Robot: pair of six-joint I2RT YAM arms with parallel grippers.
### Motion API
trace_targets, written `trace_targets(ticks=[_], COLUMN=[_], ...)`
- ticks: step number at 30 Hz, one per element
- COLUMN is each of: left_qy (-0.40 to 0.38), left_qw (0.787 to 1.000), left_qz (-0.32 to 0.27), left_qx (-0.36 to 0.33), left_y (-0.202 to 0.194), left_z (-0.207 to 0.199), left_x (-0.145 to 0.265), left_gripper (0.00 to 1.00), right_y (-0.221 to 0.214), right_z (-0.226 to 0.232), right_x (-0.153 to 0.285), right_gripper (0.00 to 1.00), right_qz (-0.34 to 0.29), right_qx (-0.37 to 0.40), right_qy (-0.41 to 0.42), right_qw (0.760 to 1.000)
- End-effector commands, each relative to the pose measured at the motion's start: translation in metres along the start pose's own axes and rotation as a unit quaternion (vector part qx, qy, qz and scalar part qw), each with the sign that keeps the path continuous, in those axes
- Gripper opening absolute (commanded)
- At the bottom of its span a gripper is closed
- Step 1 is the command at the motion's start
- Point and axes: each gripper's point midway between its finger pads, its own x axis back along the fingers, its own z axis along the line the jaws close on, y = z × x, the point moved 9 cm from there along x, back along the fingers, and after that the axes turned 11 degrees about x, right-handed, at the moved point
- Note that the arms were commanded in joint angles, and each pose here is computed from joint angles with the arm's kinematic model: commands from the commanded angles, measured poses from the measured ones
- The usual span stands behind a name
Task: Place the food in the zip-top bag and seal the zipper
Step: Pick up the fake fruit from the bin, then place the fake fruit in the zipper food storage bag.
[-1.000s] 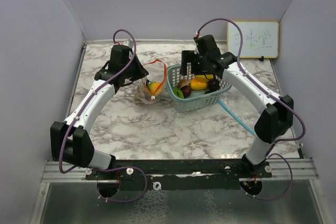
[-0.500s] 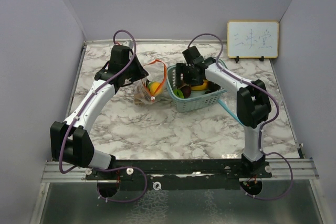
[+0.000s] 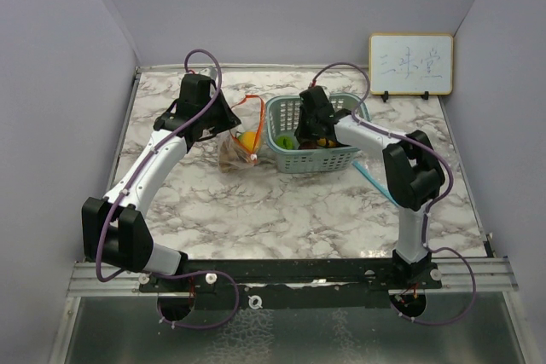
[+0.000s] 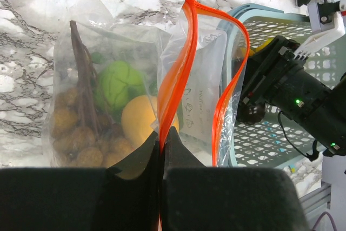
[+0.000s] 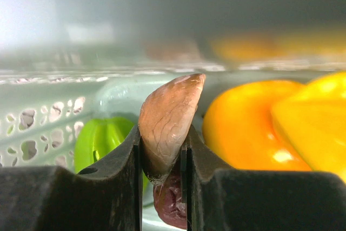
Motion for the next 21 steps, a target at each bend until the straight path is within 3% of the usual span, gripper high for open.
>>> trace_targets(ticks=[1,7,12,18,21], left_qy=[-0.007,-0.012,-0.018,-0.026,-0.029], left_qw=[1.000,1.000,1.000,1.000,1.000], left_qz=[-0.014,-0.014,-0.007,-0.003,-0.005], left_qx=[-0.009,-0.005,0.000,0.005,0.005], left_y=[0.004,0.006,0.005,0.004,0.004], left_z=[-0.003,-0.005,-0.006,-0.007,-0.008], left_x=[0.008,0.005,0.001,-0.001,0.002], left_gripper=[0.00,0.00,0.00,0.00,0.00], right_y=[0.014,0.041,0.068,0.080,0.077], right_z=[-0.006,0.003,0.022,0.081,0.103], right_x=[0.034,0.108,0.158,0.183,0.174], right_gripper=[0.04,0.03,0.03,0.04,0.05], right_qz=[-0.027,-0.072,-0.131,-0.144,-0.133], right_qx=[0.002,0.051,0.107,0.164,0.149], right_qy=[0.003,0.100,0.225,0.334,0.356], right_qw=[1.000,0.991,0.960,0.917,0.913])
